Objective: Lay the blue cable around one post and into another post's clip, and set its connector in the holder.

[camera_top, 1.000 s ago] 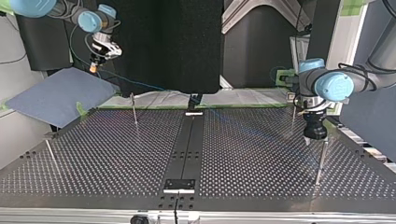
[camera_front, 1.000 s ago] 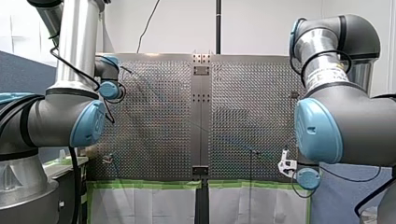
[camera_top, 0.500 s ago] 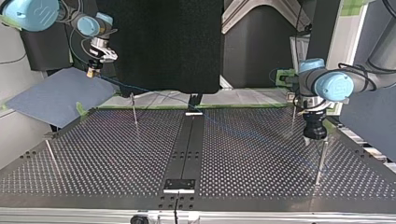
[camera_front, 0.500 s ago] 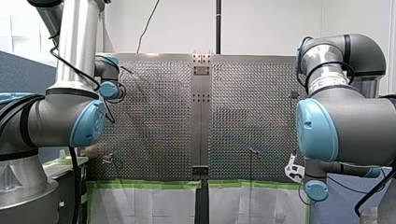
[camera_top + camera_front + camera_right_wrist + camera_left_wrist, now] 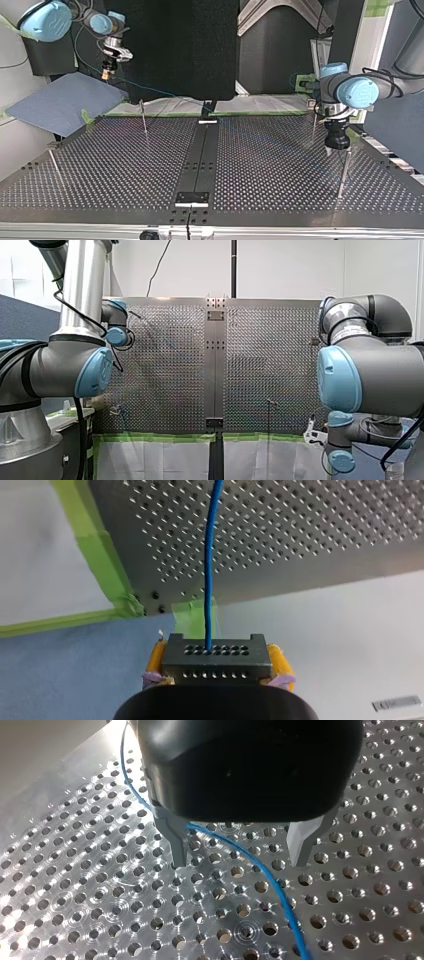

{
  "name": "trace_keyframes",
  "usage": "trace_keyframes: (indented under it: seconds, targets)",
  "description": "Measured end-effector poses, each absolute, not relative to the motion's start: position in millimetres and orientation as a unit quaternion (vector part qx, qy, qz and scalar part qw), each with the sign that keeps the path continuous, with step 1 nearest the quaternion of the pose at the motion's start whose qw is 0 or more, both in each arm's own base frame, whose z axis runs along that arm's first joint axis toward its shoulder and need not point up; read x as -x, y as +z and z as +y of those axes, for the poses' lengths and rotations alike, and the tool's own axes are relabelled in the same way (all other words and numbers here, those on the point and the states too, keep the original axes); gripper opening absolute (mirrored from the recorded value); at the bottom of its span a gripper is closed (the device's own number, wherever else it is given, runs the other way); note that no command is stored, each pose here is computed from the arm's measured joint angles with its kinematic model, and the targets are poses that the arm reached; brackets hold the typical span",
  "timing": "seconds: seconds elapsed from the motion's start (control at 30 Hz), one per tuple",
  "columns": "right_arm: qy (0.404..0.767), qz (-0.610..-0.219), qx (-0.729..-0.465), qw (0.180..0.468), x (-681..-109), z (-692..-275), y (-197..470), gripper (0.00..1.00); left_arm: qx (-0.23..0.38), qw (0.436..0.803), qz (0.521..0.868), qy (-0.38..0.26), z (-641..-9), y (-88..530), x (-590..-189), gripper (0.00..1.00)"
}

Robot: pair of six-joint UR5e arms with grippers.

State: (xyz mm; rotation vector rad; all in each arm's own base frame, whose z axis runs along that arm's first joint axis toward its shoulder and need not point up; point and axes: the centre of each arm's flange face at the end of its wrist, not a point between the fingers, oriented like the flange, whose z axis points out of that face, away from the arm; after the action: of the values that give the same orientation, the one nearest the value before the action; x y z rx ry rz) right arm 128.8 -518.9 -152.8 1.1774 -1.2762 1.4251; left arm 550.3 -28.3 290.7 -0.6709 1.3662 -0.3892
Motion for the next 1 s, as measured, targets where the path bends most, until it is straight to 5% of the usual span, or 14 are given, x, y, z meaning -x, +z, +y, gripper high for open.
trace_keyframes:
  seconds: [0.53, 1.0]
  targets:
    - [0.564, -0.499, -0.541, 0.375, -145.6, -476.7, -183.7, 0.00, 0.301, 0.708, 0.615, -0.174, -28.3, 290.9, -550.4, 1.00]
    - [0.573, -0.511, -0.534, 0.354, -147.4, -495.4, -139.4, 0.00, 0.300, 0.708, 0.616, -0.174, -28.9, 290.7, -550.4, 1.00]
